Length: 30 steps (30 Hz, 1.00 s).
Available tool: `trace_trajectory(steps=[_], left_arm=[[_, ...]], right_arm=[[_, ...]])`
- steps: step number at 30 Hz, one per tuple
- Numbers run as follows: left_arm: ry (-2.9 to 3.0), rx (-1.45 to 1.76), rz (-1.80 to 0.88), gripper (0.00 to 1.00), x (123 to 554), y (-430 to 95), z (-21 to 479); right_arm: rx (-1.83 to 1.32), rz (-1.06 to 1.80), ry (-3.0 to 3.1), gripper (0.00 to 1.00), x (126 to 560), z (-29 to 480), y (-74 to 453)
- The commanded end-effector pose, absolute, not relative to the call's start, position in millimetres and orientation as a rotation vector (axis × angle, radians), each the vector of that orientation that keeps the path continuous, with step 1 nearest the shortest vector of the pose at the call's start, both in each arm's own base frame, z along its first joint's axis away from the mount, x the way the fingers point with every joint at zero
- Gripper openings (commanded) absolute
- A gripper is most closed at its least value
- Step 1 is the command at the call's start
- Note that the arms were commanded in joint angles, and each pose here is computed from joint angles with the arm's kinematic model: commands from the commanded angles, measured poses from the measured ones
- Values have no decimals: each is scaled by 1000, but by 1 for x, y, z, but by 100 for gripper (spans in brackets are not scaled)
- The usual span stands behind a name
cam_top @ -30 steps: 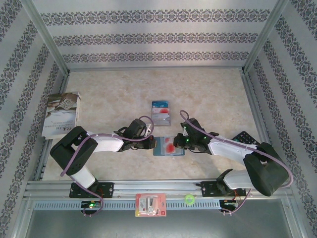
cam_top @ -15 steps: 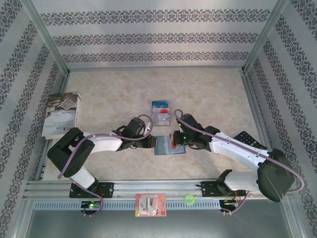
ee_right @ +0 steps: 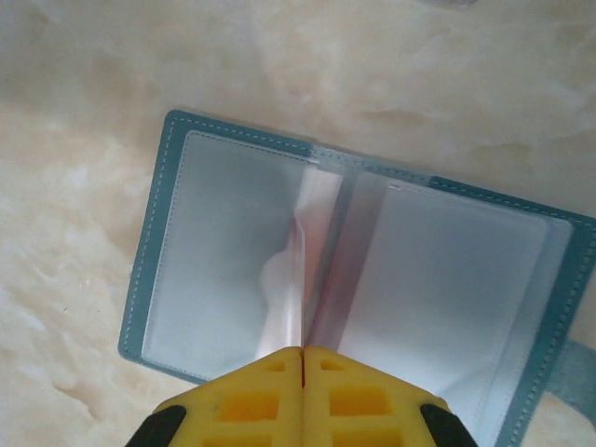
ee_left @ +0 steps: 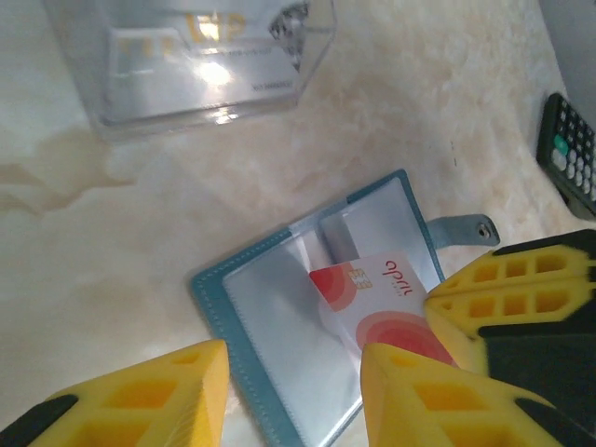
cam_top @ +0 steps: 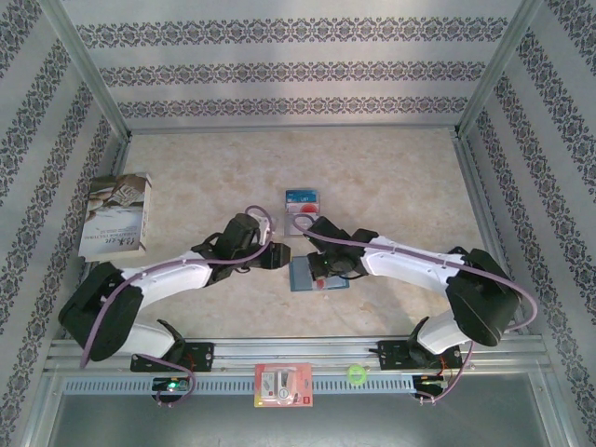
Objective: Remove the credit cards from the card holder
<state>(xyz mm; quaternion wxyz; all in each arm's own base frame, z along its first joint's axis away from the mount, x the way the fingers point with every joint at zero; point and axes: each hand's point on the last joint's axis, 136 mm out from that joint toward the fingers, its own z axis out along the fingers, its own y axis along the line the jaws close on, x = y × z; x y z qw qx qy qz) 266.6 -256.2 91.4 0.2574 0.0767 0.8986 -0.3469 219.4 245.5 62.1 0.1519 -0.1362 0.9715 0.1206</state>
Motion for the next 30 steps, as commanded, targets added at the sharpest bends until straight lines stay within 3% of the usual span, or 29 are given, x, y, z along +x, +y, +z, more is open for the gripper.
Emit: trace_trajectory(steps=[1,4,10,12,17,21,27,30], left_arm=[[2473,146,-883,43,261,-234,79],[2479,142,-879,42,258,-230,78],[2476,145,-891,42,257,-230,80],[2471,144,-897,42,257,-230,81],[2449,151,-932,43,257,-230,91],[2427,156,-950,46,256,-227,106],[2404,104,-945,60,252,-210,126],[2395,76,-934,74,249,-199,135]], right_arm=[[-443,351,2795,2,219,57,254],[-441,372,2799,13,217,54,257],[-442,345,2807,11,218,53,253],[-453,347,2786,1,221,58,252],[-626,464,2575,0,239,113,262],[-969,539,2372,0,245,165,279],[-1297,294,2229,0,280,164,279],[-1425,162,2185,0,300,158,284]])
